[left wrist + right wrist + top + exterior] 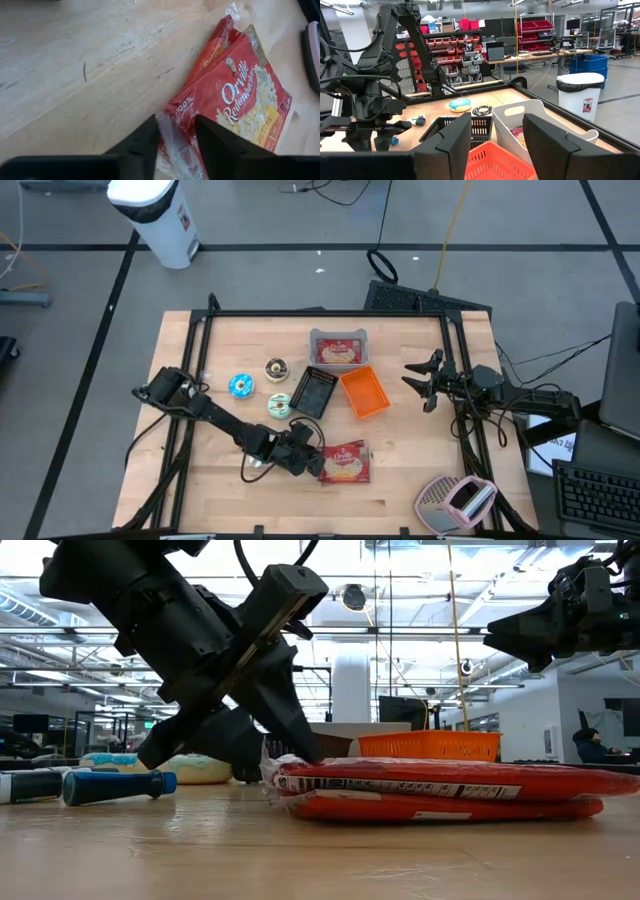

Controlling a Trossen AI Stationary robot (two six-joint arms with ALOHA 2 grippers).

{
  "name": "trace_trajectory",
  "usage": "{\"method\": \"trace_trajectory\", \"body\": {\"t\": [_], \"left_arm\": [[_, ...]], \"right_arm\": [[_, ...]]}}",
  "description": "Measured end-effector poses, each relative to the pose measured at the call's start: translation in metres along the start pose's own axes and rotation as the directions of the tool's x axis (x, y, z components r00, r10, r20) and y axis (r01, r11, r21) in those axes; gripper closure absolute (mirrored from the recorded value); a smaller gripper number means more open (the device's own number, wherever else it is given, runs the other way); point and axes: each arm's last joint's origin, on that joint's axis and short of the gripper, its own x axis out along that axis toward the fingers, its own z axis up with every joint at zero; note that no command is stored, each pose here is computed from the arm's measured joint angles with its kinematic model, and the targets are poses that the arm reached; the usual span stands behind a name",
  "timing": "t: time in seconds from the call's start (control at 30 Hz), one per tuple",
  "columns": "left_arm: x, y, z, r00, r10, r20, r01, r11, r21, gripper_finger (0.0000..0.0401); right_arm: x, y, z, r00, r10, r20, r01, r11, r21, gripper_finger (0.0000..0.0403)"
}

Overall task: Pick & Place Food Item
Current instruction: Put the red popcorn bag into the white bin

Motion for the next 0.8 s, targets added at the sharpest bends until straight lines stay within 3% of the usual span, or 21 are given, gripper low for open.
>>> {"method": "trace_trajectory", "body": {"t": [0.3, 0.8], "left_arm": [[0.000, -0.001, 0.002, 1.000, -0.018, -0.022, 0.019, 1.000, 0.015, 0.0390], [-0.050, -0.033, 0.033, 0.975, -0.196, 0.104, 0.177, 0.970, 0.169, 0.0399]], "right_arm": [[0.000, 0.000, 0.000, 1.000, 0.000, 0.000, 0.000, 1.000, 0.000, 0.0236], [0.000, 0.000, 0.000, 1.000, 0.000, 0.000, 0.000, 1.000, 0.000, 0.0236]]}}
